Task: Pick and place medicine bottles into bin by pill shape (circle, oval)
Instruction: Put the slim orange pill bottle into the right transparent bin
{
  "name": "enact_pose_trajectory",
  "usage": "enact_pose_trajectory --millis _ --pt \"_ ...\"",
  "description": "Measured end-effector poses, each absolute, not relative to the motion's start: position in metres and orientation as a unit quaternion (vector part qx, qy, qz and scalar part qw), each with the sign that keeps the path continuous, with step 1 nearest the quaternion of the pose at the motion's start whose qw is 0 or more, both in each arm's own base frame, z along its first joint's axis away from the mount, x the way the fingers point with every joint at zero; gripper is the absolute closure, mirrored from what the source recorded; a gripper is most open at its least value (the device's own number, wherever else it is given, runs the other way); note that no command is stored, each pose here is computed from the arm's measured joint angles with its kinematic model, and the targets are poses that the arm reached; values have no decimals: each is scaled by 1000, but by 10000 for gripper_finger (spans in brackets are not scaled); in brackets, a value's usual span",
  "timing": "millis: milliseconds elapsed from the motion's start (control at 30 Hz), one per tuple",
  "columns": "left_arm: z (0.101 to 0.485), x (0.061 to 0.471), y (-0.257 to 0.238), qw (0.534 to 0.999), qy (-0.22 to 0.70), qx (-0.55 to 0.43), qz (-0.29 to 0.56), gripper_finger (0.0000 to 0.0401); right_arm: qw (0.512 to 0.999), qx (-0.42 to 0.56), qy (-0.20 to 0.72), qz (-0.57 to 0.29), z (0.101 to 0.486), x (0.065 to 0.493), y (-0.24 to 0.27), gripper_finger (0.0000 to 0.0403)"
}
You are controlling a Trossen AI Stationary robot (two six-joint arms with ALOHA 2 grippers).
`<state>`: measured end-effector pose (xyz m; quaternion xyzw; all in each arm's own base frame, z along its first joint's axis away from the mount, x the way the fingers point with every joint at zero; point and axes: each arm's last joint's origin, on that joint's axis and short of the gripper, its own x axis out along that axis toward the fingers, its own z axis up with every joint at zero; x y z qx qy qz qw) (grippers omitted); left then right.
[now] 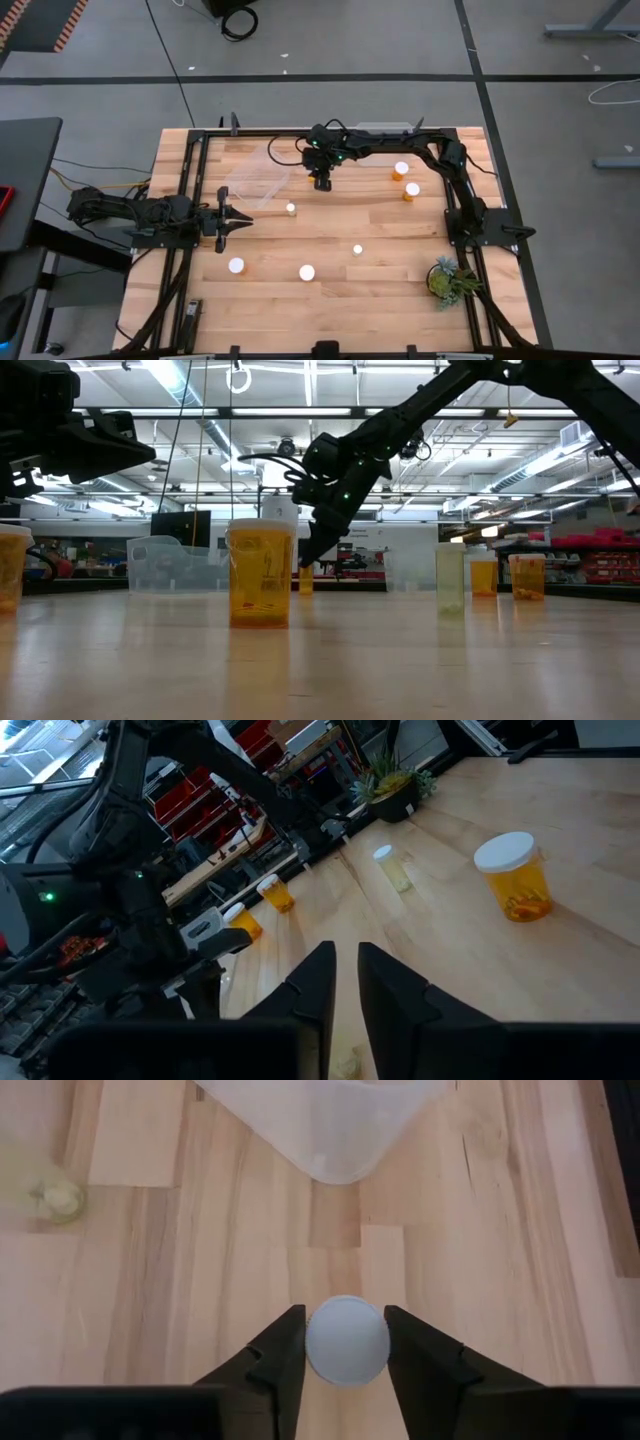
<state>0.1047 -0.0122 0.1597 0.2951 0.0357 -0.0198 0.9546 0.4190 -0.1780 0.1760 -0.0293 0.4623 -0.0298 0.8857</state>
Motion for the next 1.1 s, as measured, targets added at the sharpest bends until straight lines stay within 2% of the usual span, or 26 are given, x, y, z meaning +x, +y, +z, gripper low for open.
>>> enact_pose_trajectory --millis 233,500,800,1100 --pt "160 105 -12 955 35 295 -20 343 876 -15 481 -43 185 407 -184 267" --pt "160 105 -12 955 36 295 -20 340 882 -10 465 -74 235 380 -193 267" --pt "160 105 -12 955 35 295 -20 348 892 -1 430 -140 287 328 -201 267" --pt "160 105 -12 955 35 295 -20 343 876 13 408 -256 293 255 -201 266"
